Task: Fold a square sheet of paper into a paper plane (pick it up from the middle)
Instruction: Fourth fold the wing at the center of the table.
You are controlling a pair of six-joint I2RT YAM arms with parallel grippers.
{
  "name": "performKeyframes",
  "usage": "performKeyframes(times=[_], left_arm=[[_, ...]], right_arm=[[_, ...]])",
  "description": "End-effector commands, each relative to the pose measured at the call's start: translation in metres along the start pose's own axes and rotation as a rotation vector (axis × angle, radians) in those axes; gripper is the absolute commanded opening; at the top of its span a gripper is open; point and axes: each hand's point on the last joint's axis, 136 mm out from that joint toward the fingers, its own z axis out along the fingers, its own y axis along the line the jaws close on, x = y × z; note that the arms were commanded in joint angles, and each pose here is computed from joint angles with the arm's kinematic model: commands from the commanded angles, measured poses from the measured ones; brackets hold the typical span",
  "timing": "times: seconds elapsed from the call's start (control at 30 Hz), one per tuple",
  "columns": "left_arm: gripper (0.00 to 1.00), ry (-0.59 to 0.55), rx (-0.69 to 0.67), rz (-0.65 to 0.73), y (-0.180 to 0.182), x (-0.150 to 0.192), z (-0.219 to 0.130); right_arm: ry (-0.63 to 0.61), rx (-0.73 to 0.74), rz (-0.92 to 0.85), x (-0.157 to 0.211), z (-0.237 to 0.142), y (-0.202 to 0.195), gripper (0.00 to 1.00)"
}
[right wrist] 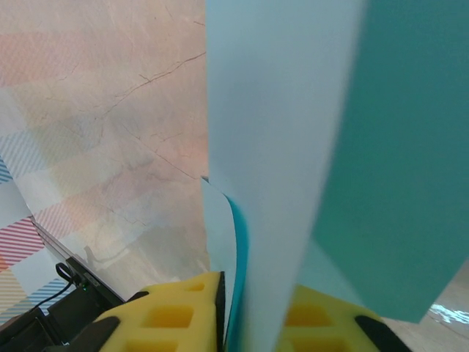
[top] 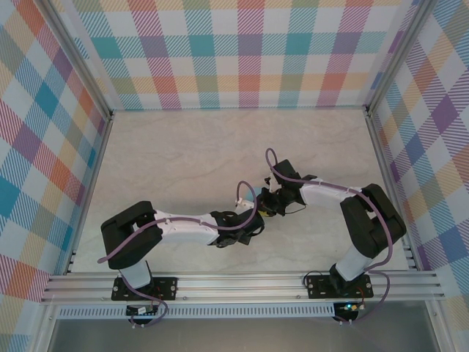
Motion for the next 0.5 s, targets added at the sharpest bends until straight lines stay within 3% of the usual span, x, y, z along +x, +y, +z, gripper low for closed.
performKeyframes(times=[0.0, 0.1, 0.27, 0.47], left_arm=[[0.0, -0.016, 0.062, -0.049, -0.002, -0.005, -0.008], [0.0, -0.009, 0.119, -0.088, -0.002, -0.003, -0.008], [0.0, 0.002, 0.244, -0.161, -0.003, -0.004, -0.006], [0.0, 0.027, 0.355, -0.235, -0.001, -0.004, -0.001]], right_arm=[[0.01, -0.004, -0.026, 0.001, -0.002, 0.007, 0.24], [-0.007, 0.009, -0.038, 0.0, -0.009, 0.009, 0.31], [-0.052, 0.008, -0.068, -0.001, -0.025, 0.017, 0.52], [-0.114, -0.028, -0.115, 0.001, -0.046, 0.032, 0.62]])
